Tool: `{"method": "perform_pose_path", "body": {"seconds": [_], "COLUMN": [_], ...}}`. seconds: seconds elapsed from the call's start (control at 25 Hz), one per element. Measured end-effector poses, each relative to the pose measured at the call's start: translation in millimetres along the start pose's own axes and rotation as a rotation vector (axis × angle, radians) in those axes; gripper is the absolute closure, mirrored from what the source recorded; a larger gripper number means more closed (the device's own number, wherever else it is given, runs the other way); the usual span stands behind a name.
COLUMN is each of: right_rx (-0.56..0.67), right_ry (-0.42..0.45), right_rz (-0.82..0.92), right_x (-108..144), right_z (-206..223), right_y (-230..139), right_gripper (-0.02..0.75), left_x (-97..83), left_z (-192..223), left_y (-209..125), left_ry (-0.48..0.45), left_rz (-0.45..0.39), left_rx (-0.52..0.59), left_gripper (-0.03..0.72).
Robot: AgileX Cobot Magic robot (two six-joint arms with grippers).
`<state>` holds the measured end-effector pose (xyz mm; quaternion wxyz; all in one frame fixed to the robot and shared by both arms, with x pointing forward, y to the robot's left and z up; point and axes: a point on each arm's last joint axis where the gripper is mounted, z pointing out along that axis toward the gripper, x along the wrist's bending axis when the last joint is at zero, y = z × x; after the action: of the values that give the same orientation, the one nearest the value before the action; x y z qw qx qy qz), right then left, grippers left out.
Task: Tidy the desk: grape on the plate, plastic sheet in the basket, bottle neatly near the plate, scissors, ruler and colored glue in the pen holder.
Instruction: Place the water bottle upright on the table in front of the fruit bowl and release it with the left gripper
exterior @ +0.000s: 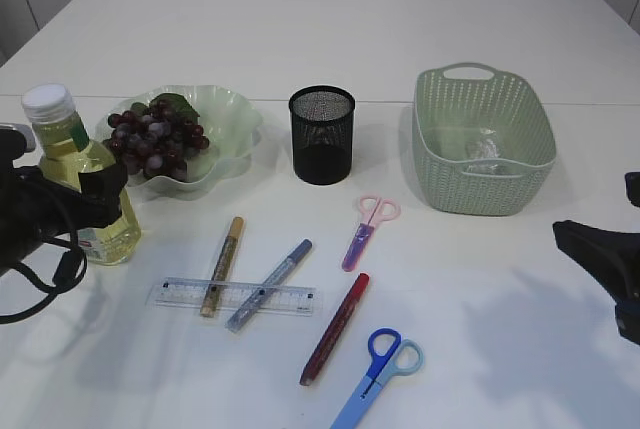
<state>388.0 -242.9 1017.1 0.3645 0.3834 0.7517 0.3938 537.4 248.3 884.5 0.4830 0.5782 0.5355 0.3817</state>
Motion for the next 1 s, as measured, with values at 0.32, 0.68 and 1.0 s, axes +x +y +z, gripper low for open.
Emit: {"method": "perform_pose_path", "body": {"seconds": [0.32,0.68,1.0], "right_rx": [0.0,0.0,0.0], "right_ry": [0.0,0.0,0.0], "right_rz": [0.0,0.0,0.0], "right_x": [0,0,0], "right_z": [0,0,0], "right_y": [0,0,0], "right_gripper": [0.155,0.155,0.155], "left_x": [-0.8,-4.3,-6.7], "left_z": [-3,-11,-22], "left_y": [14,41,68], "left_ry": [-0.001,-0.025,-0.038], "left_rz": [-0.003,0.003,0.004], "left_rx": [-0.049,-0.154,-0.255], "left_gripper": [0.13,0.132,0.142]}}
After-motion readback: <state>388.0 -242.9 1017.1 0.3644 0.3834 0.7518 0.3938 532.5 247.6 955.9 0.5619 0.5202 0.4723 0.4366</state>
